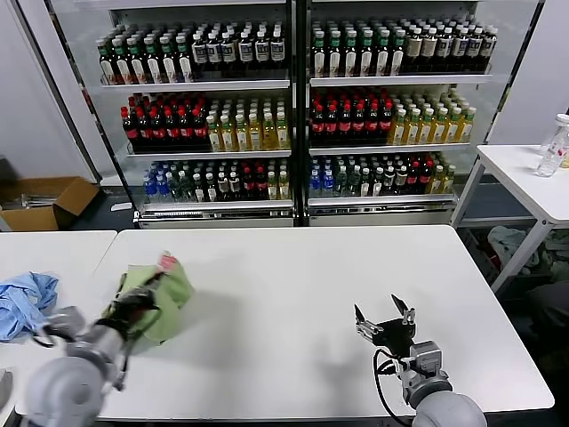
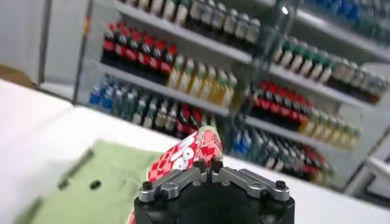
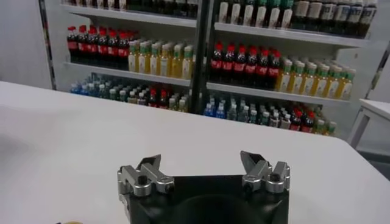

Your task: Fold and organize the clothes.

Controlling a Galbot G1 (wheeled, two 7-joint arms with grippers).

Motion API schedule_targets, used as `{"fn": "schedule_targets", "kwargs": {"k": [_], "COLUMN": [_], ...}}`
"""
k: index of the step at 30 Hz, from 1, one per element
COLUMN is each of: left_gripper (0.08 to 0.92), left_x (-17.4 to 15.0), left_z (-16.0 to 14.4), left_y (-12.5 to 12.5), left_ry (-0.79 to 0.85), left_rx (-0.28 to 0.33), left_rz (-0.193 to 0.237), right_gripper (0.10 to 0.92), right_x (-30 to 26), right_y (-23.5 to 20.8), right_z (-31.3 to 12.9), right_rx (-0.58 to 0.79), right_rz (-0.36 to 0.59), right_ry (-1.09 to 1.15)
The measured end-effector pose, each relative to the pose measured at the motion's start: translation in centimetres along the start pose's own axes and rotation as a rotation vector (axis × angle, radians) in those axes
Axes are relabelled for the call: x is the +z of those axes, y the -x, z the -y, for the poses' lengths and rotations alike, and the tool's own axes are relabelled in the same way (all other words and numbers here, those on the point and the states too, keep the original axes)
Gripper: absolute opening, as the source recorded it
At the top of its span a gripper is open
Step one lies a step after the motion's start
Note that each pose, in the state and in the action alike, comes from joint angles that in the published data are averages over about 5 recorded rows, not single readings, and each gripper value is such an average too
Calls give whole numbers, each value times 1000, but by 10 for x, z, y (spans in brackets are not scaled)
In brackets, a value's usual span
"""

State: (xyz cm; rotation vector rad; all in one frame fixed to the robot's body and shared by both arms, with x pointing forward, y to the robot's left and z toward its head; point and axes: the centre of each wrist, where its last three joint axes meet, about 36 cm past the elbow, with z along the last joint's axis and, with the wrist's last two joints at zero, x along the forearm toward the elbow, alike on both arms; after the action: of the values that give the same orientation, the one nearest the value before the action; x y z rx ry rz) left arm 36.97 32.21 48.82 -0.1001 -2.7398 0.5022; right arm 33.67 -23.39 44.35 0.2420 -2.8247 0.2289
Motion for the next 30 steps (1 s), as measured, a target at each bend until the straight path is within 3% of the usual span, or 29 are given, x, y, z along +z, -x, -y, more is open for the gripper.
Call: {"fn": "schedule_targets", "kwargs": {"k": [14, 18, 23, 30], "left_gripper": [92, 145, 280, 487], "left_x": [71, 84, 94, 87], "left_z": [110, 129, 141, 146], "left_y": [62, 81, 93, 85], "left_ry": [38, 52, 57, 39], "left_rx": [111, 132, 181, 252], "left_rz": [-124, -142, -122, -38], "right_gripper": [823, 823, 823, 823], "right_x": [0, -2, -4, -8], "right_y": [7, 11, 15, 23], "right_z": [5, 7, 8, 0], "right_rx": [3, 0, -15, -57], "right_rz": [25, 28, 34, 30], "right_ry": [-32, -34, -25, 39]}}
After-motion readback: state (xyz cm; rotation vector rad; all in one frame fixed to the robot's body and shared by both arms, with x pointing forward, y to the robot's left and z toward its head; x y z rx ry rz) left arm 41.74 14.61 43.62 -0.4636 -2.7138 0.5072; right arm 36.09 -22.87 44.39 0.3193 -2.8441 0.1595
